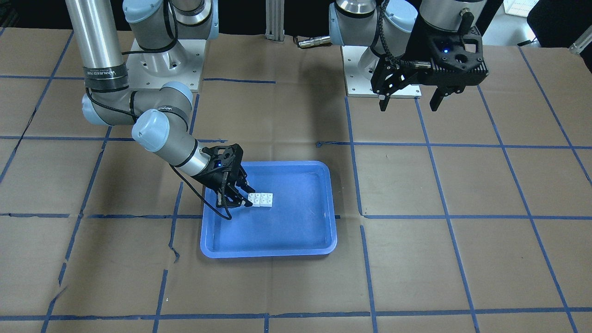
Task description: Assemble white blocks and place on blue tray
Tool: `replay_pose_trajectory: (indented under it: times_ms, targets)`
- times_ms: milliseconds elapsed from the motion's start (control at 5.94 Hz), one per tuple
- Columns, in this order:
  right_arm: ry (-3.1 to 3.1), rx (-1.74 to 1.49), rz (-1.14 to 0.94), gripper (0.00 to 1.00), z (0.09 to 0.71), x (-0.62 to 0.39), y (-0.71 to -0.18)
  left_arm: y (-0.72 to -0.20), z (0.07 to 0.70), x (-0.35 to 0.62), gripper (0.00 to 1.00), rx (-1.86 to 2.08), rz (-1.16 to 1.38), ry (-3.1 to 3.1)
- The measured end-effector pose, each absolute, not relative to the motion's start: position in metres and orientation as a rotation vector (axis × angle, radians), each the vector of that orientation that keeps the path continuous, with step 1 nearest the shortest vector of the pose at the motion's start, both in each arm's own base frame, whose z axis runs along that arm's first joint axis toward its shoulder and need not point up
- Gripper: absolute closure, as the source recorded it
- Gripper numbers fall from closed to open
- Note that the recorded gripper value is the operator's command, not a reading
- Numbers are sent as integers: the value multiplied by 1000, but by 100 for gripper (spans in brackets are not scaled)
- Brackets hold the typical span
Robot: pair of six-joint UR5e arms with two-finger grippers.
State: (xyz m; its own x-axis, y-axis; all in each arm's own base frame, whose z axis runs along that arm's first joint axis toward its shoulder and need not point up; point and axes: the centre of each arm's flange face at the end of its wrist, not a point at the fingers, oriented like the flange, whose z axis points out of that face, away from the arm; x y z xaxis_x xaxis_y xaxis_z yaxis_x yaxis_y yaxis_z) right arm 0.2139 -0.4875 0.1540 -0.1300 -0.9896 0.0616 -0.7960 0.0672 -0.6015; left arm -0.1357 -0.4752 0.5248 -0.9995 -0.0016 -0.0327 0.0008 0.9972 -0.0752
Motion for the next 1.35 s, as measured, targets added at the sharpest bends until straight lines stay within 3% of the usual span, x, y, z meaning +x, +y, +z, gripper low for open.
replay_pose_trajectory:
  times_ms: [505, 673, 1347]
  targets:
    - [2008, -1739, -719, 28, 155, 214, -488, -473, 528, -136, 1, 2, -124, 3113]
    - [2010, -1737, -719, 1, 155, 214, -488, -472, 528, -136, 1, 1, -126, 3115]
    - [2129, -1744, -685, 0, 205, 203, -507, -469, 533, -133, 1, -10, -146, 3111]
